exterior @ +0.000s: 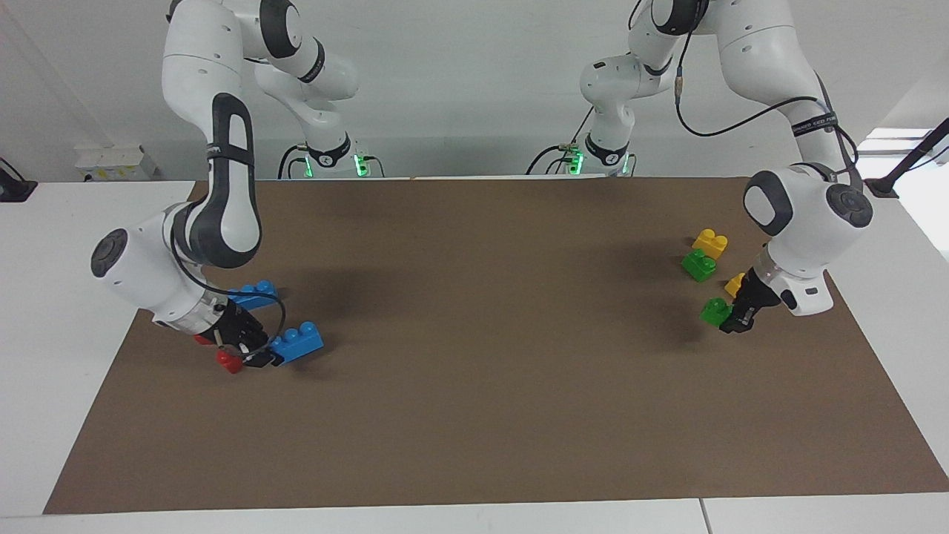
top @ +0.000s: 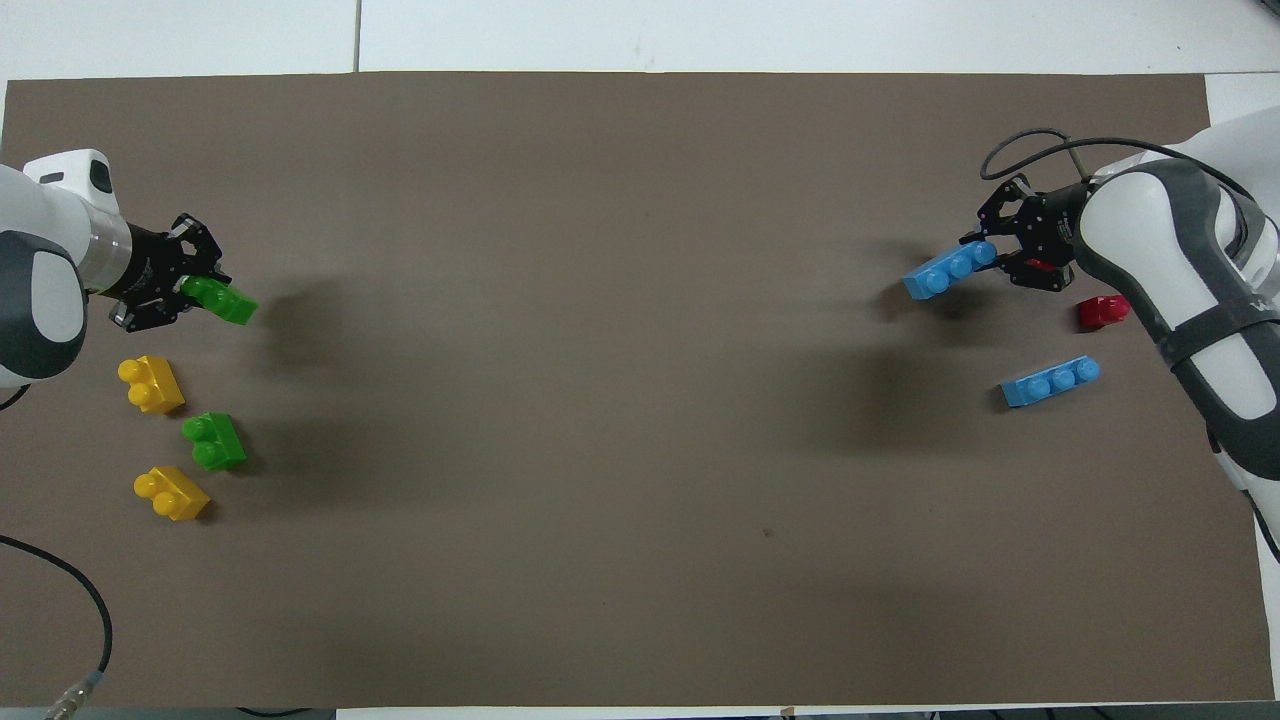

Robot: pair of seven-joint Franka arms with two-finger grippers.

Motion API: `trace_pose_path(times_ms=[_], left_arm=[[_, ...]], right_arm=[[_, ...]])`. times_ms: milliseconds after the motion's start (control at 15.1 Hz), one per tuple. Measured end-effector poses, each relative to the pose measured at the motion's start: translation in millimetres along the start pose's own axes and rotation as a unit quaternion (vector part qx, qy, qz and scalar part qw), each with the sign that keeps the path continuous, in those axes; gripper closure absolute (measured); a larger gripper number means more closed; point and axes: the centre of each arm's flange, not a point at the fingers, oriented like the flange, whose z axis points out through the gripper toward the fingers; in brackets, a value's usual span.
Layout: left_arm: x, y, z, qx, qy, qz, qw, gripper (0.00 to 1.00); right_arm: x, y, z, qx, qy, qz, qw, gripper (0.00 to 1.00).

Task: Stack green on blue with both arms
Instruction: 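Lift the green brick with the left gripper while the right gripper lifts the blue brick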

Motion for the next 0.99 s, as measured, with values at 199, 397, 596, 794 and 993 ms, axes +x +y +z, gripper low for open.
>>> trace_pose_path(times_ms=[199, 397, 596, 794, 993], left_arm=[[-29, 22, -25, 0.0, -0.002, -0.036, 0.999, 0.65], [-56, 44, -53, 0.005, -0.006, -0.069, 0.998, 0.65], [-78, 54, -80, 0.004, -0.004, -0.103, 0.995, 0.65], [-110, 70, -90, 0.001, -0.003, -0.159, 0.987, 0.65], [-147, 89, -89, 0.004, -0.004, -0.211, 0.977, 0.65]], right_arm=[[-36, -28, 2, 0.025, -0.025, 0.062, 0.997, 0.65], [-88, -61, -3, 0.03, -0.034, 0.141, 0.989, 0.65], [-132, -80, 0, 0.025, -0.04, 0.188, 0.981, 0.65], [-153, -83, 15, 0.008, -0.045, 0.216, 0.975, 0.65], [-189, -84, 45, -0.004, -0.042, 0.238, 0.97, 0.65]])
